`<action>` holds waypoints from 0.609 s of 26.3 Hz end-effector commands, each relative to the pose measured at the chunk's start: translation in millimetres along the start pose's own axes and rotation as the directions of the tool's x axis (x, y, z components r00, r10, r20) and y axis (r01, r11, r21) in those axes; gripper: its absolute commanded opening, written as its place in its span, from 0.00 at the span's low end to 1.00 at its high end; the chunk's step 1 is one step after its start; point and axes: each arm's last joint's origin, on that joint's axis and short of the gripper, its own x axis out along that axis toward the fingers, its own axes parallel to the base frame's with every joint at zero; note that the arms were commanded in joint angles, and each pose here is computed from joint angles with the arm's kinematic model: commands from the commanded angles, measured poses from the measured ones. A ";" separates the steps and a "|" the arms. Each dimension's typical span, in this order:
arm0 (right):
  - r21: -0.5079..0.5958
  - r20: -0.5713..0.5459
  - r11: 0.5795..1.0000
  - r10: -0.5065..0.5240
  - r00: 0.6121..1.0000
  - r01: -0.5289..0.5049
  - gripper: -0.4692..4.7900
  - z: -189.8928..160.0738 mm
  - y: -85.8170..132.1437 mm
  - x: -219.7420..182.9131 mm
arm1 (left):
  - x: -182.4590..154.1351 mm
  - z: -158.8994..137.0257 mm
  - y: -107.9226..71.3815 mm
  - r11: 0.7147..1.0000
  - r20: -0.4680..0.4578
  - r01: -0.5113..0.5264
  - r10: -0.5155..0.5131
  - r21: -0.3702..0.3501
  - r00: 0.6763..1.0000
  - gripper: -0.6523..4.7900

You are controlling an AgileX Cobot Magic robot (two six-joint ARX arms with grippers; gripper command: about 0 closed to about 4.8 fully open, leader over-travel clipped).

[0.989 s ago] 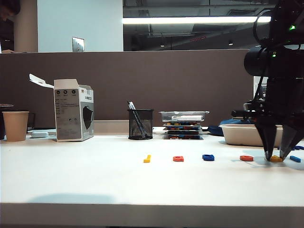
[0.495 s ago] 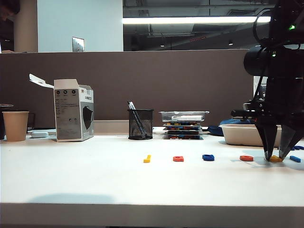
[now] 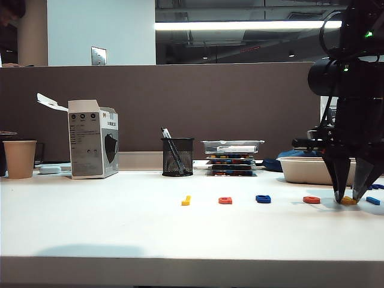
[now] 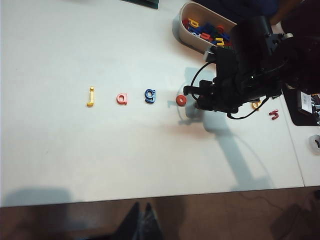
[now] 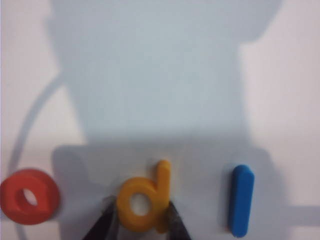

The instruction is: Select the appropriate letters from the row of letter magnets placed on the table to arrange into the word "dog".

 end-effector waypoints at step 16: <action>0.016 0.091 0.998 0.058 0.994 -0.060 0.25 -16.7 9.4 -77.3 | -1.1 0.7 0.2 1.000 0.008 0.002 -0.002 -0.002 1.000 0.11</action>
